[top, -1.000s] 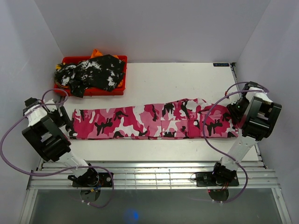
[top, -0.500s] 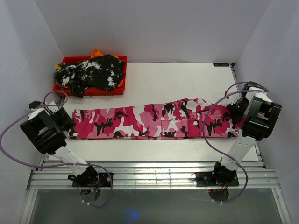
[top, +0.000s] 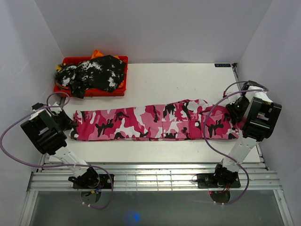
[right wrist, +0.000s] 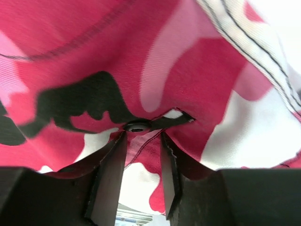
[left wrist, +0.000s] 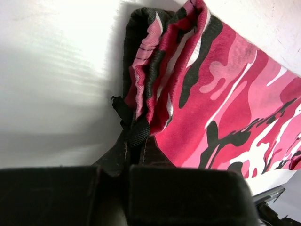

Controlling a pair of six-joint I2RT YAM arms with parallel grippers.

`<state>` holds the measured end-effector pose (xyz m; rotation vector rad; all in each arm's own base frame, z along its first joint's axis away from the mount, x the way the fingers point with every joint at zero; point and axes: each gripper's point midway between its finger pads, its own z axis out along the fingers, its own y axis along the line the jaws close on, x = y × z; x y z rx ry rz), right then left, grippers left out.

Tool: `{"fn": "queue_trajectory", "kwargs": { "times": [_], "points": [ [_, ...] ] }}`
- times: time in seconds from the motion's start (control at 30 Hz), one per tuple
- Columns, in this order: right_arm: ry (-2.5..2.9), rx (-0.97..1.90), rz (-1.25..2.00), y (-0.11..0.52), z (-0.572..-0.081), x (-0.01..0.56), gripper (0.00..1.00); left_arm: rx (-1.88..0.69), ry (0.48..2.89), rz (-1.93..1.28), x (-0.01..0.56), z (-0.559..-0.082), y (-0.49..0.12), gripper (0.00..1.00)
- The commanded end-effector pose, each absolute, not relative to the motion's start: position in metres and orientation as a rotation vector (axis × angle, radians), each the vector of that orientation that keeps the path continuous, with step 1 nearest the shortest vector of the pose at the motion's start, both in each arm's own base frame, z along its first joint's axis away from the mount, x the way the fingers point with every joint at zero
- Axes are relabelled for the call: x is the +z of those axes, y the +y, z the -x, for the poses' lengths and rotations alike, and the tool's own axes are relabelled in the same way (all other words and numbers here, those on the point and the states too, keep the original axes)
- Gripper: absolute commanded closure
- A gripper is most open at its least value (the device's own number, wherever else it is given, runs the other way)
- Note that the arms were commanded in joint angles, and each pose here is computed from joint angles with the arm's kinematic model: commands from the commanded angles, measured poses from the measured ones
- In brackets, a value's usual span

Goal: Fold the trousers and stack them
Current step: Fold the trousers

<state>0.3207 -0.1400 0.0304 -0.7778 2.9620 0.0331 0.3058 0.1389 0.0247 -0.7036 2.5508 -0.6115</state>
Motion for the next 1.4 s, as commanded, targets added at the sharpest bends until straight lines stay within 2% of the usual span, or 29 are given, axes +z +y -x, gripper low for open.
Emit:
{"fn": "queue_trajectory", "kwargs": {
  "times": [0.0, 0.23, 0.4, 0.57, 0.67, 0.8, 0.9, 1.1, 1.27, 1.37],
  "points": [
    [2.910, 0.156, 0.819, -0.108, -0.318, 0.044, 0.60, -0.514, 2.528, 0.668, 0.065, -0.308, 0.159, 1.00],
    [2.831, 0.363, 0.957, -0.034, -0.302, 0.047, 0.63, -0.301, 2.470, 0.465, 0.147, -0.315, 0.198, 1.00],
    [2.747, 0.548, 1.058, 0.034, -0.297, 0.056, 0.64, -0.320, 2.407, 0.323, 0.204, -0.320, 0.187, 1.00],
    [2.628, 0.788, 1.068, 0.093, -0.310, 0.090, 0.62, -0.488, 2.364, 0.203, 0.238, -0.327, 0.137, 1.00],
    [2.584, 0.798, 1.039, 0.097, -0.326, 0.115, 0.61, -0.594, 2.351, 0.064, 0.250, -0.342, 0.081, 1.00],
    [2.571, 0.756, 0.995, 0.081, -0.334, 0.139, 0.58, -0.767, 2.355, -0.067, 0.257, -0.354, -0.008, 1.00],
    [2.626, 0.671, 0.901, 0.045, -0.339, 0.142, 0.56, -0.880, 2.338, -0.111, 0.258, -0.359, -0.062, 1.00],
    [2.770, 0.453, 0.755, -0.038, -0.334, 0.122, 0.53, -0.798, 2.351, -0.092, 0.241, -0.374, -0.156, 1.00],
    [2.836, 0.274, 0.647, -0.095, -0.333, 0.113, 0.53, -0.793, 2.457, -0.096, 0.193, -0.375, -0.224, 1.00],
    [2.858, 0.247, 0.614, -0.108, -0.327, 0.107, 0.52, -0.765, 2.493, -0.097, 0.167, -0.377, -0.249, 1.00]
  ]
}}
